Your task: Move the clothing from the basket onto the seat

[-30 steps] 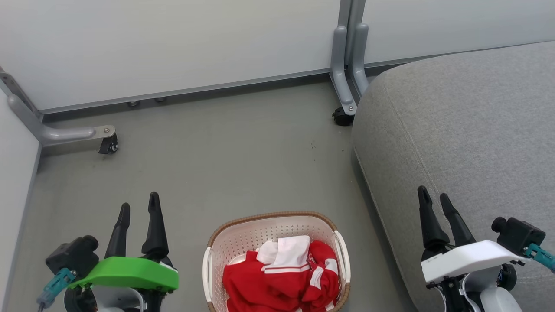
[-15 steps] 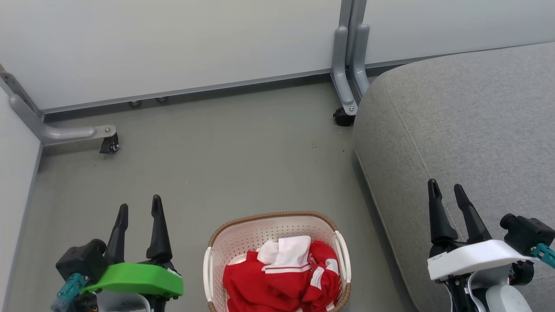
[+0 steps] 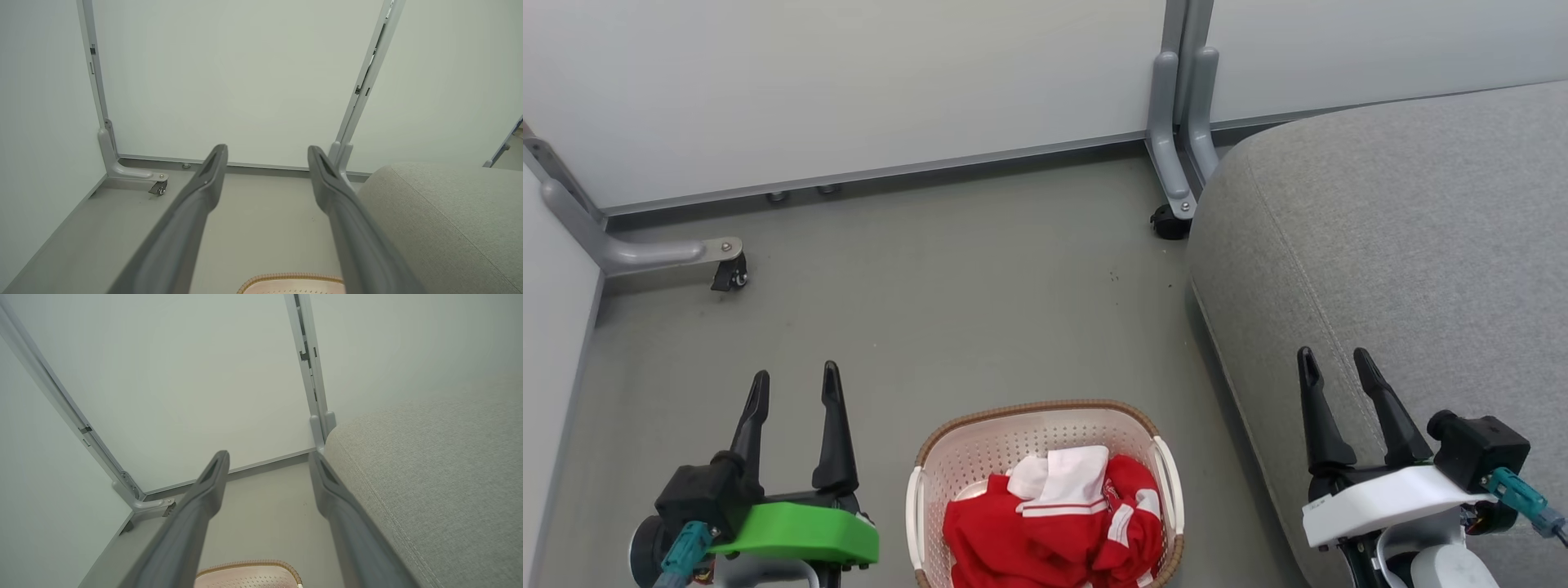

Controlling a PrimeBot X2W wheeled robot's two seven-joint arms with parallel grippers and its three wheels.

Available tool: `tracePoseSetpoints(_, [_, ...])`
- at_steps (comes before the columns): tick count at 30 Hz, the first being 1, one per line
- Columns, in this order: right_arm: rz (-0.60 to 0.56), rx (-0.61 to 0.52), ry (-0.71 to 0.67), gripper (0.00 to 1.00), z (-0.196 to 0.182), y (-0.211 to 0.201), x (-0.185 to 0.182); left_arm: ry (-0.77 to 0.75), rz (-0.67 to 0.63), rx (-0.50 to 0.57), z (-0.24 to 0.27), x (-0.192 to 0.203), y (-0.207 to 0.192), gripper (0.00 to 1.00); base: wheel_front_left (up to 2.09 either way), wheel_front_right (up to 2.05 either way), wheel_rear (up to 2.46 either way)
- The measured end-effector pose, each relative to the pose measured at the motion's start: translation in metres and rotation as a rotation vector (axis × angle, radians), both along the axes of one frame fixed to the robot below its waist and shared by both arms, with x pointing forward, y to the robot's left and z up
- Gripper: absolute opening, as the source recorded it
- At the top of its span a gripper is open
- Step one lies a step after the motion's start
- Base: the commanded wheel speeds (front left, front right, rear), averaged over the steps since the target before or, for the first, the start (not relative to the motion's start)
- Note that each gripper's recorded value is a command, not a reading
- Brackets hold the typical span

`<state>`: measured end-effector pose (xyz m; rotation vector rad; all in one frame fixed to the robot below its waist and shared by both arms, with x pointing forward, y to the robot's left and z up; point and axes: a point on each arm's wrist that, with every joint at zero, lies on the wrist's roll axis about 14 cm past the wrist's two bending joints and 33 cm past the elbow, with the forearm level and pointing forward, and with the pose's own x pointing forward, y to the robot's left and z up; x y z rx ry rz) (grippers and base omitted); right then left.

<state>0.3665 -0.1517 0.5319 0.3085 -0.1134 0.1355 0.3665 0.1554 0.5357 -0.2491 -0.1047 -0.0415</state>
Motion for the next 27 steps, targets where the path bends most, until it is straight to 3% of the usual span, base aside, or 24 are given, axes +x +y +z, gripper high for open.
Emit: tracePoseSetpoints(27, [0.045,-0.218,-0.052,1.0,-0.001,0.017,-0.006,-0.074,-0.052,0.213,0.003,-0.009,-0.016,1.0,0.0,0.0,0.0])
